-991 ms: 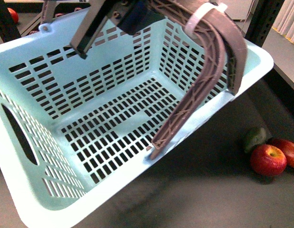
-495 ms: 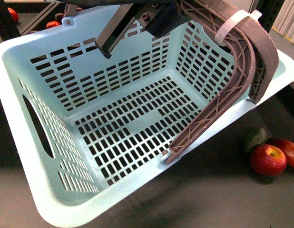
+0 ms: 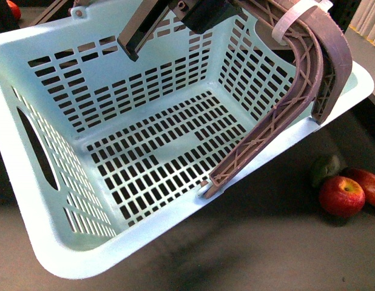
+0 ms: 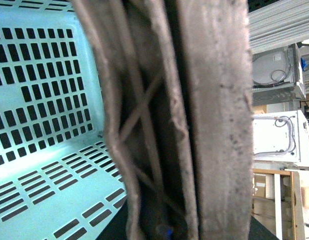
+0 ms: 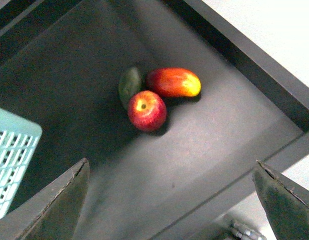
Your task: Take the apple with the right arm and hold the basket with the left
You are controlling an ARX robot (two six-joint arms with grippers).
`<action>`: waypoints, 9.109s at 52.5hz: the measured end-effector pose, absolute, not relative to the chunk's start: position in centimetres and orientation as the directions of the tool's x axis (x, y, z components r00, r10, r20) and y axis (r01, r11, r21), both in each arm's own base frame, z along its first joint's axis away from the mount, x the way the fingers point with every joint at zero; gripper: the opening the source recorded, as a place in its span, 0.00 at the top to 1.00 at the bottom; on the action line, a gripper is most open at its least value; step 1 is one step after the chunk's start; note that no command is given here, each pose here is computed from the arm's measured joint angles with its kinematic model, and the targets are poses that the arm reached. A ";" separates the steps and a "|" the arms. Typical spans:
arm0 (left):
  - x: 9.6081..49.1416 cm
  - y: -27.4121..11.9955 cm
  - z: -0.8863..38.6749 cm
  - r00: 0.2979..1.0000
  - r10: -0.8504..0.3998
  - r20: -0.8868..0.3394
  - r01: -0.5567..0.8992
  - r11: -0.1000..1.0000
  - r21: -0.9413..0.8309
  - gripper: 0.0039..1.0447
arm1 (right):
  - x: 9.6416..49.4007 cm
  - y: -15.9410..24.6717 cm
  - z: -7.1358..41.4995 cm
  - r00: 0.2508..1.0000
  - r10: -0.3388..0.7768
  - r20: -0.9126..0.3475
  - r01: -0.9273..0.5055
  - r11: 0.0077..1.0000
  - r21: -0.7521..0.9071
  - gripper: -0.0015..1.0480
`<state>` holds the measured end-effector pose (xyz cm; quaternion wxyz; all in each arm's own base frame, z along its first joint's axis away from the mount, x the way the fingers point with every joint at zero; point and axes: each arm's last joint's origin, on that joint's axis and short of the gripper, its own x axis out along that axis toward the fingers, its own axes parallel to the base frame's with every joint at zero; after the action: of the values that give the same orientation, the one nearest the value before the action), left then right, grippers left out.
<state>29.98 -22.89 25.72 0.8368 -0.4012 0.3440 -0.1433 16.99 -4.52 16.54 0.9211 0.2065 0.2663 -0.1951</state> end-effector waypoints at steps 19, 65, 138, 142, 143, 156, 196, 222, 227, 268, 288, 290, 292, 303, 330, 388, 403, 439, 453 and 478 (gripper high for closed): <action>30.0 -22.9 25.7 0.720 -0.519 -0.461 -0.035 0.636 -0.771 0.85 | 27.3 -6.7 8.9 0.616 -0.159 -0.772 0.321 0.945 0.061 0.08; 30.0 -22.9 25.7 0.722 -0.517 -0.461 -0.036 0.637 -0.770 0.85 | 39.1 -3.5 -0.9 0.432 -0.145 -0.890 0.178 0.981 -0.073 0.08; 30.0 -22.9 25.7 0.721 -0.517 -0.461 -0.036 0.637 -0.770 0.85 | 38.0 -8.0 7.2 0.631 -0.138 -0.764 0.312 0.946 0.087 0.30; 30.0 -22.9 25.7 0.721 -0.517 -0.461 -0.035 0.636 -0.770 0.85 | 36.9 -8.5 10.2 0.678 -0.155 -0.718 0.323 0.941 0.102 0.30; 30.0 -22.9 25.7 0.721 -0.517 -0.461 -0.036 0.637 -0.770 0.85 | 36.4 -8.5 11.5 0.699 -0.160 -0.697 0.323 0.940 0.109 0.30; 30.0 -22.9 25.7 0.720 -0.518 -0.461 -0.035 0.636 -0.771 0.85 | 35.1 -6.3 22.0 0.861 -0.123 -0.493 0.250 0.947 0.202 0.30; 30.0 -22.9 25.7 0.722 -0.516 -0.461 -0.036 0.637 -0.770 0.85 | 35.9 12.6 27.9 0.859 0.248 -0.447 -0.193 0.967 0.165 0.30; 30.0 -22.9 25.7 0.725 -0.512 -0.462 -0.039 0.639 -0.768 0.85 | 34.4 12.7 27.7 0.871 0.205 -0.446 -0.147 0.976 0.163 0.09; 30.1 -23.0 25.4 0.714 -0.519 -0.470 -0.041 0.639 -0.768 0.85 | 33.7 10.7 29.1 0.907 0.151 -0.393 -0.089 0.981 0.170 0.08; 30.1 -23.0 25.3 0.717 -0.513 -0.471 -0.041 0.644 -0.764 0.85 | 23.0 1.3 23.4 1.000 -0.002 0.003 0.002 0.999 0.035 0.54; 30.1 -23.0 25.3 0.715 -0.516 -0.471 -0.041 0.643 -0.765 0.85 | 17.9 0.0 19.6 1.000 -0.001 -0.007 0.001 1.000 0.005 0.98; 30.1 -23.0 25.3 0.716 -0.516 -0.471 -0.041 0.643 -0.765 0.85 | 17.4 0.0 19.3 1.000 -0.001 -0.009 0.001 1.000 0.005 0.98; 30.1 -23.0 25.3 0.716 -0.515 -0.471 -0.041 0.643 -0.765 0.85 | 16.9 0.0 19.0 1.000 -0.001 -0.009 0.001 1.000 0.005 0.98; 30.1 -23.0 25.3 0.717 -0.513 -0.471 -0.041 0.644 -0.764 0.85 | 15.5 0.0 18.2 1.000 -0.001 -0.010 0.001 1.000 0.005 0.98; 30.1 -23.0 25.3 0.717 -0.514 -0.471 -0.040 0.645 -0.763 0.85 | 13.1 0.0 17.0 1.000 0.000 0.009 0.000 1.000 0.004 0.98; 30.1 -23.0 25.3 0.717 -0.514 -0.471 -0.041 0.644 -0.764 0.85 | 9.8 0.0 16.9 1.000 0.000 0.010 0.000 1.000 0.004 0.98; 30.1 -23.0 25.3 0.717 -0.513 -0.472 -0.041 0.645 -0.763 0.85 | 9.7 0.0 16.9 1.000 0.000 0.013 0.000 1.000 0.003 0.89; 33.3 -18.9 26.0 0.758 -0.079 -0.648 -0.482 0.602 -0.637 0.85 | 9.7 0.0 16.9 1.000 0.000 0.014 0.000 1.000 0.003 0.08; 36.3 -11.8 23.6 0.766 0.048 -0.641 -0.627 0.275 -0.729 0.85 | 9.7 0.0 16.9 1.000 -0.001 0.014 0.001 1.000 0.003 0.08; 42.7 -4.1 17.9 0.742 0.123 -0.659 -0.670 0.104 -0.735 0.85 | 9.7 0.0 16.9 1.000 -0.001 0.014 0.001 1.000 0.003 0.08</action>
<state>42.68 -4.12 17.85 0.7080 -0.6080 0.2251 0.2801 9.69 0.01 16.94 1.0000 0.0014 -0.0070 -0.0004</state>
